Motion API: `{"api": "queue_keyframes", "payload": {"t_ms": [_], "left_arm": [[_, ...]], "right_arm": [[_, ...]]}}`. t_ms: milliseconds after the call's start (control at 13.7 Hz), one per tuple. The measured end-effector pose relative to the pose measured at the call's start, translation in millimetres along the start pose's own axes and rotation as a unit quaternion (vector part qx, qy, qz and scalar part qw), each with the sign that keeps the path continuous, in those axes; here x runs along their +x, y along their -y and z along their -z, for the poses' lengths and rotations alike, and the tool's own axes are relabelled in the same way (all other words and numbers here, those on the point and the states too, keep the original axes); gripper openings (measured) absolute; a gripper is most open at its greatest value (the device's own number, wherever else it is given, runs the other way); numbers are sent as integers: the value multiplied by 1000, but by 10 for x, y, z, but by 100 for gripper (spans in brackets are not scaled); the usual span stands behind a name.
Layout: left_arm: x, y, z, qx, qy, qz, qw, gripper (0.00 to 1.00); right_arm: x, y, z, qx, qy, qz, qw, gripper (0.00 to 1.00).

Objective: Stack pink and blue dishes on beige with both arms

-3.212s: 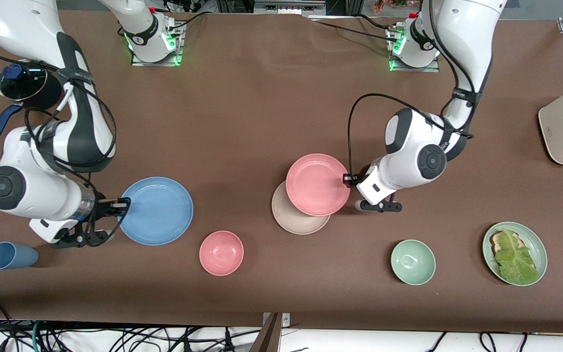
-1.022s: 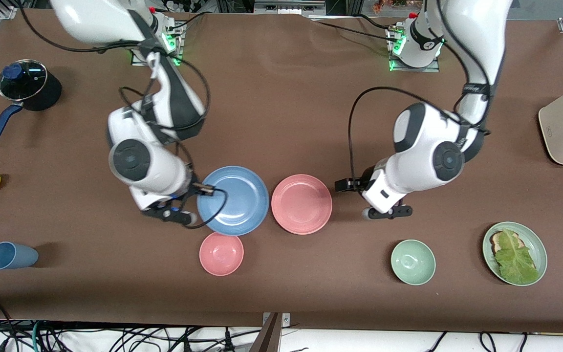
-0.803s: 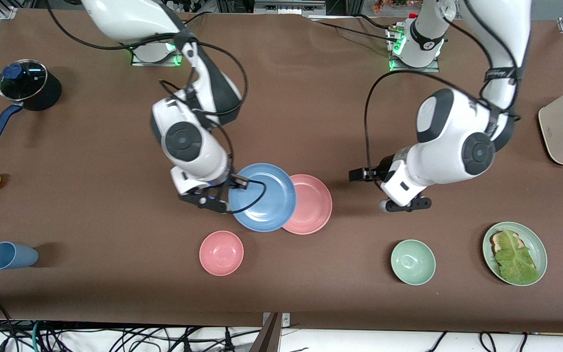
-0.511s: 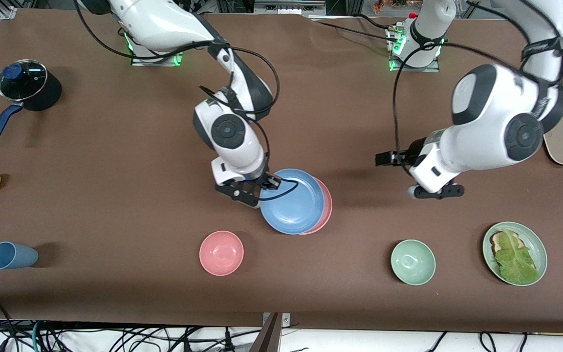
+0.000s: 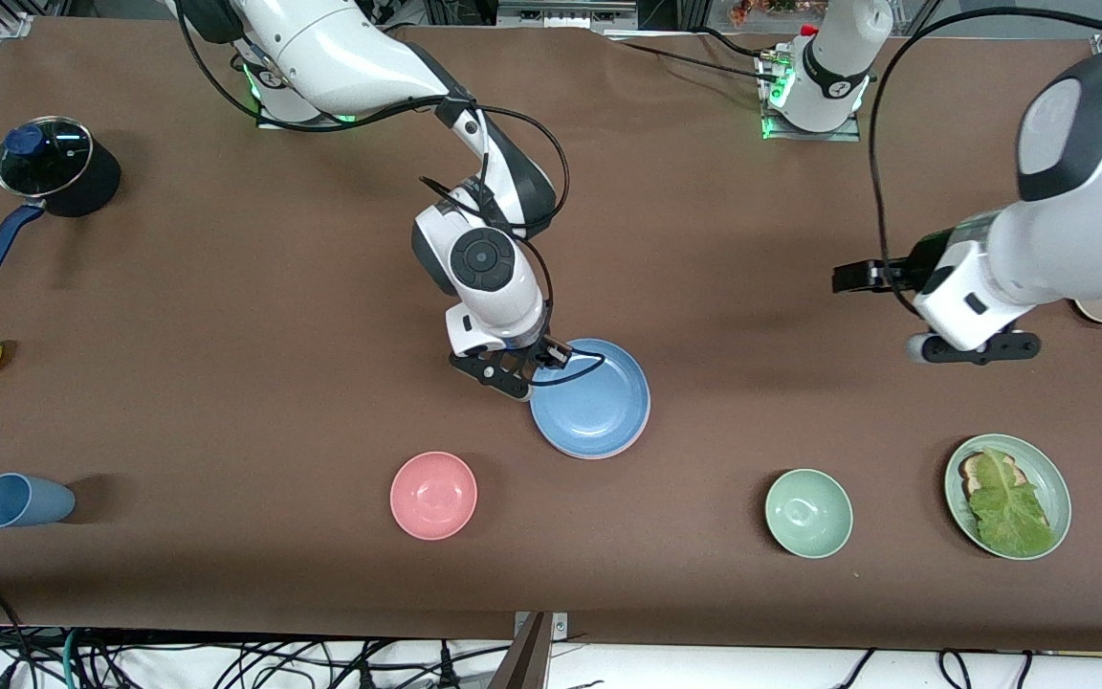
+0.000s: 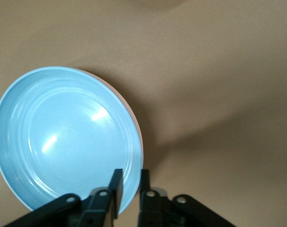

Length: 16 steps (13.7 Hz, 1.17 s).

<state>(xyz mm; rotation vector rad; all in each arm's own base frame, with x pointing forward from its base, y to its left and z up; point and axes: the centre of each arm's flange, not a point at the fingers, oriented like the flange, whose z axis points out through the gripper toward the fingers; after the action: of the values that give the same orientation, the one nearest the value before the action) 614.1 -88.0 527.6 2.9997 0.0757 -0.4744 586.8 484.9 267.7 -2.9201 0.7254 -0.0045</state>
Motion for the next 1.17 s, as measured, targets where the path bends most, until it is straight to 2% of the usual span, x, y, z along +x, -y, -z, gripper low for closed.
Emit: {"api": "queue_keyframes", "payload": {"t_ms": [146, 292, 365, 511, 803, 949, 1168], "left_arm": [[-18, 322, 85, 11, 1, -11, 1000, 100], [-43, 557, 160, 34, -4, -9, 999, 100], [-75, 573, 204, 53, -9, -13, 998, 100], [-157, 456, 289, 69, -19, -23, 997, 100], [-467, 400, 674, 67, -58, -28, 996, 100], [-602, 368, 802, 66, -70, -32, 995, 100], [-648, 314, 847, 59, -77, -37, 995, 100]], "right_arm": [[34, -2, 20, -3, -15, 9, 1000, 46], [133, -32, 124, -26, -46, 32, 998, 66], [238, -77, 233, -40, -55, 50, 996, 78], [629, -260, 649, -55, -57, 96, 992, 99], [1639, -1166, 1834, -70, -13, 184, 980, 100], [1900, -1643, 2370, -80, 8, 212, 974, 100], [2064, -2253, 3037, -96, 31, 243, 965, 100]]}}
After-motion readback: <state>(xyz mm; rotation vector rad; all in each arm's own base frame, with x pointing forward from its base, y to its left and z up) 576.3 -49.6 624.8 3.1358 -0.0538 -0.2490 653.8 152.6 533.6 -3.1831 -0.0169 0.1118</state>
